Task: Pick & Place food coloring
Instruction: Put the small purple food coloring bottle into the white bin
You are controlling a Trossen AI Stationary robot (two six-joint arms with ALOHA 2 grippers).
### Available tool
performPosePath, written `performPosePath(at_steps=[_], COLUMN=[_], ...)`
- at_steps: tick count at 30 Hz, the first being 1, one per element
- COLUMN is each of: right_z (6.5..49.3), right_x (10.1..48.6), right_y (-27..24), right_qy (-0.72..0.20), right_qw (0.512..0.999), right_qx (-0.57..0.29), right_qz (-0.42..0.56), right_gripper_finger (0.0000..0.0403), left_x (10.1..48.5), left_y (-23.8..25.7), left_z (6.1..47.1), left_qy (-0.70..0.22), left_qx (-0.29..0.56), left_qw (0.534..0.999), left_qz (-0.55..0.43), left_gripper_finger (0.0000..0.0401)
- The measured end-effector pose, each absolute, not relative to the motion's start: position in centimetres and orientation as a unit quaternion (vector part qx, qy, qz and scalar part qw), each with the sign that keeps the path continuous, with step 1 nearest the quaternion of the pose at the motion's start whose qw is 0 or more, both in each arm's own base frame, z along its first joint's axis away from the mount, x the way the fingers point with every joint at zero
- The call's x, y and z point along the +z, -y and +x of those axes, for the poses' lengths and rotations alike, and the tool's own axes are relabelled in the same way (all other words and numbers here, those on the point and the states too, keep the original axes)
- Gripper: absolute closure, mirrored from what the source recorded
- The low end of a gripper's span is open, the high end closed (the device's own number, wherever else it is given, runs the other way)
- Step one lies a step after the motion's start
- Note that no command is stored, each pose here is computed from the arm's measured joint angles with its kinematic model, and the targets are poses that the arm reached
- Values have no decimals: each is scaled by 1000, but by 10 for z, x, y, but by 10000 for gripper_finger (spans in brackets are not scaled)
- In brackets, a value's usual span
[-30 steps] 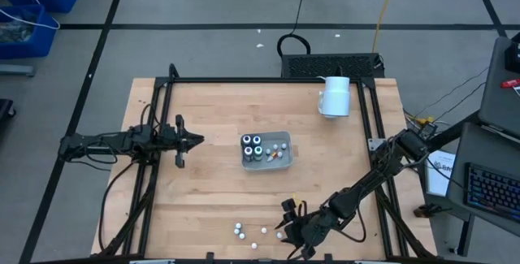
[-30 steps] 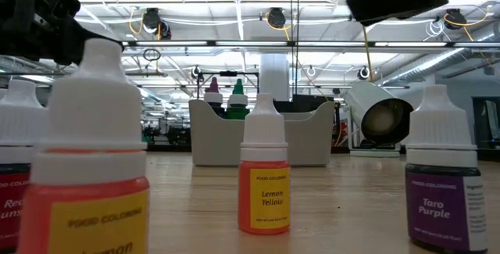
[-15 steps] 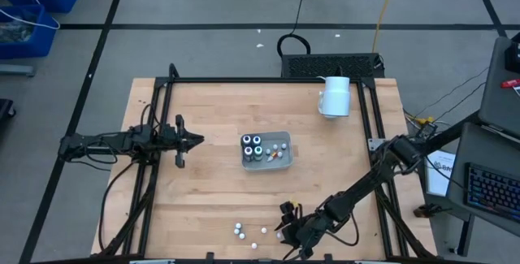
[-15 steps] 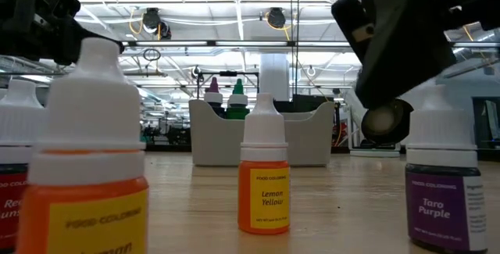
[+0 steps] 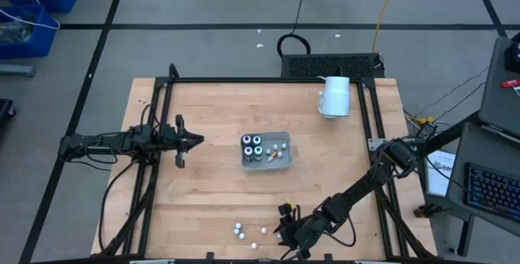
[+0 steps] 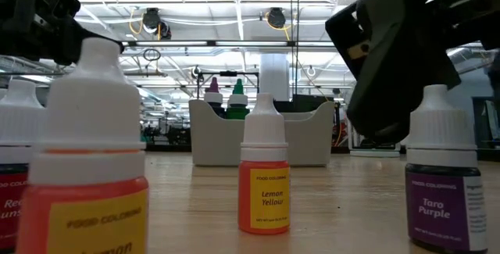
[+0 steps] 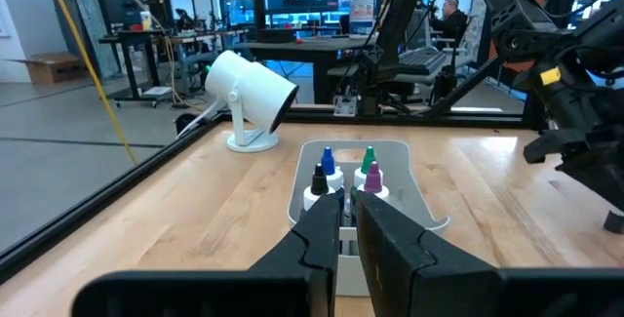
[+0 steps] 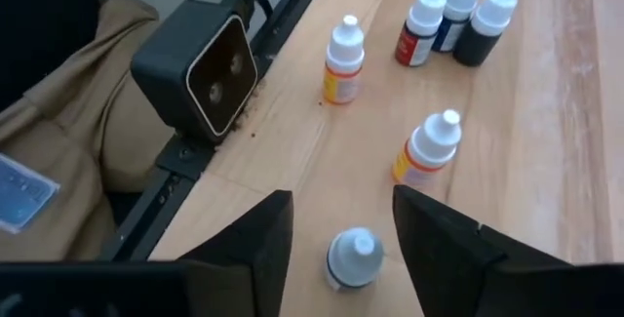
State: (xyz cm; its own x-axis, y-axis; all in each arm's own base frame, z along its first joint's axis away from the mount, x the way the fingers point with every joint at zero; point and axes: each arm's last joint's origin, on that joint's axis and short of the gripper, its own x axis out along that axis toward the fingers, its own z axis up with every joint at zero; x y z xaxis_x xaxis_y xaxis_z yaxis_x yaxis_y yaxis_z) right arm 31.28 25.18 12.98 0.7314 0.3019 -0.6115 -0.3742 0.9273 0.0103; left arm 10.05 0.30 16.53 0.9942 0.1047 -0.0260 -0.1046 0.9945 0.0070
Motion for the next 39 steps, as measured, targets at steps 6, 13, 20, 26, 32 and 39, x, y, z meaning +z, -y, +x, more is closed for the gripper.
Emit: performPosePath(at_steps=[6, 13, 20, 26, 32, 39], right_z=[313, 308, 308, 308, 304, 295], right_x=[129, 122, 118, 125, 167, 221], right_y=[-251, -247, -243, -243, -231, -179], right_qy=[-323, -337, -331, -317, -265, -248], right_qw=[928, 924, 927, 930, 955, 954], right_qx=[178, 174, 171, 177, 98, -102], right_qz=[-48, -47, -39, -53, -88, -133], right_gripper_finger=[264, 305, 339, 339, 343, 343], left_x=[165, 165, 165, 165, 165, 165], left_y=[-3, -3, -3, -3, -3, -3], left_z=[100, 100, 100, 100, 100, 100], left_qy=[-14, -15, -14, -14, -14, -14], left_qx=[53, 56, 56, 56, 56, 56], left_qw=[998, 998, 998, 998, 998, 998], left_qz=[17, 27, 22, 19, 19, 12], left_gripper_finger=[354, 354, 354, 354, 354, 354])
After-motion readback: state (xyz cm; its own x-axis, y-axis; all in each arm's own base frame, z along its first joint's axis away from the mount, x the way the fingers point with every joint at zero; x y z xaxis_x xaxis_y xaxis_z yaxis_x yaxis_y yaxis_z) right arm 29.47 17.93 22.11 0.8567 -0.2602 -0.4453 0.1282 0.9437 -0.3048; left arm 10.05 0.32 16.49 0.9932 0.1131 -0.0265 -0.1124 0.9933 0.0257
